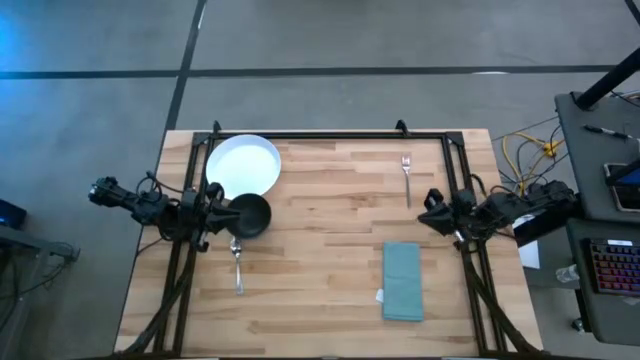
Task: Set table place
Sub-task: Move the white plate to the center of the table
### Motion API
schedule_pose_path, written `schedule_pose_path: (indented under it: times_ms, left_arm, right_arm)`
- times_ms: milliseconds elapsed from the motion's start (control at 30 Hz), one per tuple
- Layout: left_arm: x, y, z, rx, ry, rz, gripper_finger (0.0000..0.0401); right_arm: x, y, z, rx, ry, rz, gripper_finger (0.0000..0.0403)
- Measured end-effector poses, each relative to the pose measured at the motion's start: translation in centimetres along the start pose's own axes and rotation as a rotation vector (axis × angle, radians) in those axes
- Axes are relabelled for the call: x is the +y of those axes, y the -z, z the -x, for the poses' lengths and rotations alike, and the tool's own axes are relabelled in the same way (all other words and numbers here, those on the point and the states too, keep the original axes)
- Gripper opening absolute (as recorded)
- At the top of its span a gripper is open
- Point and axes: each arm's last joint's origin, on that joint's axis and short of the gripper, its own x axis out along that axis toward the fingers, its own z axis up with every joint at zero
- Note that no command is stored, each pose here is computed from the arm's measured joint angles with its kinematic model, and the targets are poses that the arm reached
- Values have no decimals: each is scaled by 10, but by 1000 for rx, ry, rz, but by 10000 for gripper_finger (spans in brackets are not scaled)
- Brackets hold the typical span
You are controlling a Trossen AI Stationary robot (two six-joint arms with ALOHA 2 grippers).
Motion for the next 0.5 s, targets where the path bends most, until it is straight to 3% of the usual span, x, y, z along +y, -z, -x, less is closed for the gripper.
schedule_pose_path:
  times_ms: [100,200,333,500]
  left_arm:
    - [0,0,0,0,0,0,37]
    - [0,0,0,0,0,0,37]
    - [0,0,0,0,0,0,37]
    - [0,0,0,0,0,0,37]
  right_arm:
    - [3,-7,-1,-73,-28,39,27]
    - [3,-7,-3,-88,-6,-46,27]
    - [-3,-2,-7,-112,135,-359,27]
    - [-11,4,-10,-187,353,-408,27]
